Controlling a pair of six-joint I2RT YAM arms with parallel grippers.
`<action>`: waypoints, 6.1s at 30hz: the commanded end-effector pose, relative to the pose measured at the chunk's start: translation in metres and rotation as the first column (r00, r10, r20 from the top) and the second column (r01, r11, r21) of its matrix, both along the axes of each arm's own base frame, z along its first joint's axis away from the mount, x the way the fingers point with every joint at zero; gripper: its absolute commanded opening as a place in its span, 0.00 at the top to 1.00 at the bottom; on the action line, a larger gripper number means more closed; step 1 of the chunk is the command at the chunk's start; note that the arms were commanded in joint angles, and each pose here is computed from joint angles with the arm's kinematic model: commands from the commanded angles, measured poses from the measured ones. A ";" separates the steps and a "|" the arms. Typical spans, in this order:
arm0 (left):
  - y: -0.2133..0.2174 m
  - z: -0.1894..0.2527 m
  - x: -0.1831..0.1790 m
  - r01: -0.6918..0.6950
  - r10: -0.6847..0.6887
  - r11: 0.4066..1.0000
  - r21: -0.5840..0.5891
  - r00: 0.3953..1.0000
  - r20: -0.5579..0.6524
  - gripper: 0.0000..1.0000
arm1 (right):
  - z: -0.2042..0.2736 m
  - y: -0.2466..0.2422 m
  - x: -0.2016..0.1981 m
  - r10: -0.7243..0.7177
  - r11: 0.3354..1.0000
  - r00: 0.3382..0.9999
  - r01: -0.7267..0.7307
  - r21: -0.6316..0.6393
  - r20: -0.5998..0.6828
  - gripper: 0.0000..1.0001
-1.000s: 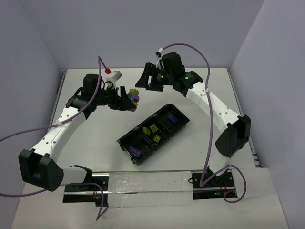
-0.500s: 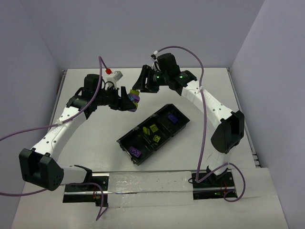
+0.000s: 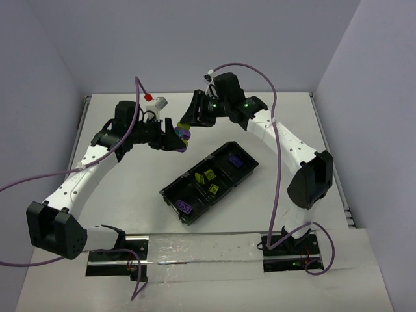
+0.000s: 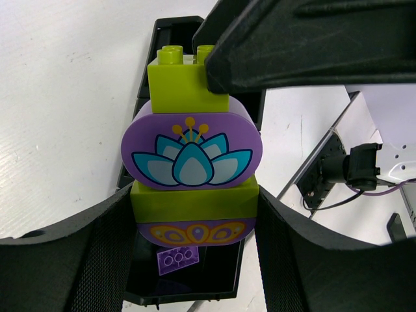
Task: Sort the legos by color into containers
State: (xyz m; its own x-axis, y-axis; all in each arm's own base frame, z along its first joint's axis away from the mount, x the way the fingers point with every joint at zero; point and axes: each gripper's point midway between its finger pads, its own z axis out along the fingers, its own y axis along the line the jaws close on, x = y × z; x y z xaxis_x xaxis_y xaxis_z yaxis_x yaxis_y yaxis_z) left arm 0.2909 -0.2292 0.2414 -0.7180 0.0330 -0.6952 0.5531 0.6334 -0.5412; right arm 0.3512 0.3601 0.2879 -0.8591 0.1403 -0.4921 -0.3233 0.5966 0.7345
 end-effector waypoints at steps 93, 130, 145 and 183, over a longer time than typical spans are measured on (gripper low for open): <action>0.001 0.033 0.000 0.041 -0.032 0.996 -0.081 0.993 0.110 1.00 | -0.029 -0.094 -0.034 -0.085 0.968 0.981 0.122 -0.218 0.173 0.38; -0.003 0.032 0.000 0.034 -0.028 0.998 -0.055 0.994 0.107 1.00 | 0.000 0.021 -0.030 0.128 0.989 0.992 -0.127 0.079 -0.014 0.53; 0.005 0.046 0.004 -0.020 0.023 0.999 -0.029 0.991 0.132 0.01 | 0.024 -0.007 -0.015 0.035 0.985 0.999 -0.041 0.167 0.040 1.00; -0.034 0.116 -0.010 0.170 -0.204 0.684 -0.709 0.978 0.037 0.10 | 0.093 -0.055 -0.034 0.123 0.862 0.945 -0.253 0.440 0.302 1.00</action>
